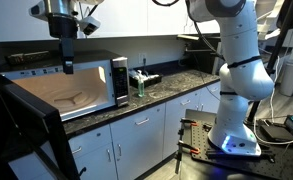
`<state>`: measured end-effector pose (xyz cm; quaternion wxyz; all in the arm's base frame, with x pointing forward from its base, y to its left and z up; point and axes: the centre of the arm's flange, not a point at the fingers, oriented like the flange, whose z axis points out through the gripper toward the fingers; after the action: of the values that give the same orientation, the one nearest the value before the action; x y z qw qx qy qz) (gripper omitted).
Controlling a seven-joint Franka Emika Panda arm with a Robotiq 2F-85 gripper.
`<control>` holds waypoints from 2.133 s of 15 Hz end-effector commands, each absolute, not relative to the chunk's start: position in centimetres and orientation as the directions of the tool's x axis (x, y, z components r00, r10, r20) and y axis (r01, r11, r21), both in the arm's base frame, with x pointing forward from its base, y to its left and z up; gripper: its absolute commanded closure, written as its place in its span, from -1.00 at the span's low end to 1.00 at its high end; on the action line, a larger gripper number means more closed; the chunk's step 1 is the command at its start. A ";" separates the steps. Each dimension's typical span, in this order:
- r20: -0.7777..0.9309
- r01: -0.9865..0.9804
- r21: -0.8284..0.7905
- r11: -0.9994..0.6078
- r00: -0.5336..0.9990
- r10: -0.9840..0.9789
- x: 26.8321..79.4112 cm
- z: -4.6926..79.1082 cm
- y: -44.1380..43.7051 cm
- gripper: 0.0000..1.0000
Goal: Close the microwave door
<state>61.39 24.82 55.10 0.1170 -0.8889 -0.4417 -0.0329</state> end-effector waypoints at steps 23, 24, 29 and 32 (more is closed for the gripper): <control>-0.063 0.814 0.280 -0.509 0.545 0.836 61.7 60.0 41.0 0.29; -0.038 0.823 0.312 -0.474 0.509 0.860 61.7 60.2 40.3 0.43; 0.112 0.828 0.451 -0.333 0.318 0.941 63.6 61.5 37.8 1.00; 0.210 0.824 0.502 -0.263 0.179 0.961 66.0 61.4 36.7 1.00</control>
<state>64.28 38.00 61.94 -0.1605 -0.7914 -0.5559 -0.1976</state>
